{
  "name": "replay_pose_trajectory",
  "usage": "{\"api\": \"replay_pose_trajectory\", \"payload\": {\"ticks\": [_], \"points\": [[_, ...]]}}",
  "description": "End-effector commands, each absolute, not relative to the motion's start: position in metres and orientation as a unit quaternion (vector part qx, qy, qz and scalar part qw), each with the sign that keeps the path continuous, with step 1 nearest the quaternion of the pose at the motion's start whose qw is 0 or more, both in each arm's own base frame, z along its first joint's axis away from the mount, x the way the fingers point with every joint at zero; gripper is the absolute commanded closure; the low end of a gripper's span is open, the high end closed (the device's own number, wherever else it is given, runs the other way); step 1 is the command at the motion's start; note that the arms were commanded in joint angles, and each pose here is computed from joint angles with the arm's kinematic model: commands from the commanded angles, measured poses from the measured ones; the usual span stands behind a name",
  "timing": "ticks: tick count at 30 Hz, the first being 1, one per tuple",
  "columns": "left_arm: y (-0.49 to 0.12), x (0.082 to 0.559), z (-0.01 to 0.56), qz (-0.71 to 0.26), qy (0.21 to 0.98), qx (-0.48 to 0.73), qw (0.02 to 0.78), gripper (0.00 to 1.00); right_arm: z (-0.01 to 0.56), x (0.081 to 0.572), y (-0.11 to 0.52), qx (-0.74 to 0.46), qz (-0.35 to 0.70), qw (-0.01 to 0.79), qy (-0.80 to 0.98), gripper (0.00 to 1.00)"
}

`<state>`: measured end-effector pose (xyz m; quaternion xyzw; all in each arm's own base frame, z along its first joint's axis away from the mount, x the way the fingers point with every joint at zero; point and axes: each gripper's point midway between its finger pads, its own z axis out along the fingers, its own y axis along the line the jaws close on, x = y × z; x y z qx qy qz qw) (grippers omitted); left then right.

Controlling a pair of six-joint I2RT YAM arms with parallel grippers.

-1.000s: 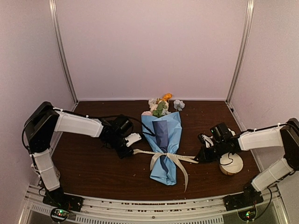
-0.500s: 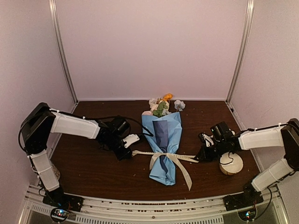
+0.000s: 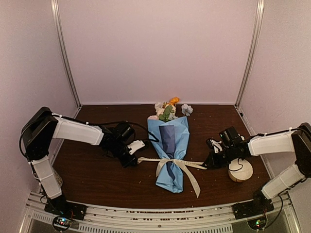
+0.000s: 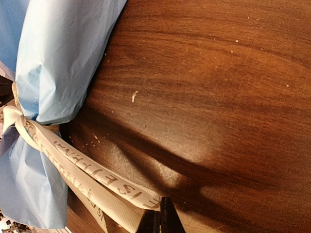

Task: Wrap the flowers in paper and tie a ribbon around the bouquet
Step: Tie the half-tied ribbon around the folded bouquet, then reset both arms

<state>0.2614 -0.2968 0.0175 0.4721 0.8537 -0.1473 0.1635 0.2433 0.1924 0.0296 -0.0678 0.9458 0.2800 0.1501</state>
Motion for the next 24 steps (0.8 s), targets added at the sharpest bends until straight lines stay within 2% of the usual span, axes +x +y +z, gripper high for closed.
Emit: {"api": "replay_pose_trajectory", "payload": {"ticks": [1, 2, 3, 4, 6, 9, 11, 14, 15, 17, 19, 24], "points": [[-0.281, 0.257, 0.016, -0.142, 0.863, 0.461, 0.148, 1.0, 0.022, 0.243, 0.182, -0.058, 0.259, 0.14, 0.954, 1.0], [-0.284, 0.255, 0.018, -0.151, 0.86, 0.465, 0.148, 1.0, 0.026, 0.244, 0.183, -0.061, 0.264, 0.143, 0.952, 0.98], [-0.287, 0.252, 0.021, -0.161, 0.855, 0.47, 0.149, 1.0, 0.03, 0.245, 0.185, -0.065, 0.269, 0.149, 0.949, 0.91], [-0.29, 0.249, 0.025, -0.168, 0.849, 0.477, 0.154, 0.91, 0.038, 0.247, 0.188, -0.071, 0.277, 0.158, 0.945, 0.85], [-0.297, 0.247, 0.035, -0.171, 0.832, 0.497, 0.175, 0.57, 0.055, 0.251, 0.197, -0.086, 0.299, 0.171, 0.935, 0.71], [-0.305, 0.24, 0.052, -0.188, 0.807, 0.522, 0.203, 0.35, 0.084, 0.249, 0.215, -0.119, 0.356, 0.178, 0.91, 0.58], [-0.308, 0.237, 0.064, -0.203, 0.793, 0.53, 0.221, 0.26, 0.097, 0.25, 0.216, -0.132, 0.356, 0.188, 0.906, 0.51], [-0.311, 0.235, 0.083, -0.219, 0.778, 0.533, 0.251, 0.2, 0.118, 0.256, 0.209, -0.148, 0.333, 0.223, 0.904, 0.47], [-0.312, 0.237, 0.091, -0.222, 0.775, 0.529, 0.265, 0.2, 0.127, 0.259, 0.207, -0.151, 0.328, 0.24, 0.901, 0.43], [-0.314, 0.25, 0.113, -0.225, 0.772, 0.509, 0.308, 0.19, 0.153, 0.269, 0.201, -0.151, 0.315, 0.291, 0.891, 0.26], [-0.308, 0.272, 0.135, -0.223, 0.783, 0.466, 0.347, 0.17, 0.18, 0.284, 0.189, -0.137, 0.292, 0.353, 0.878, 0.02], [-0.25, 0.342, 0.18, -0.164, 0.826, 0.315, 0.438, 0.13, 0.237, 0.316, 0.138, -0.074, 0.232, 0.489, 0.837, 0.0]]}}
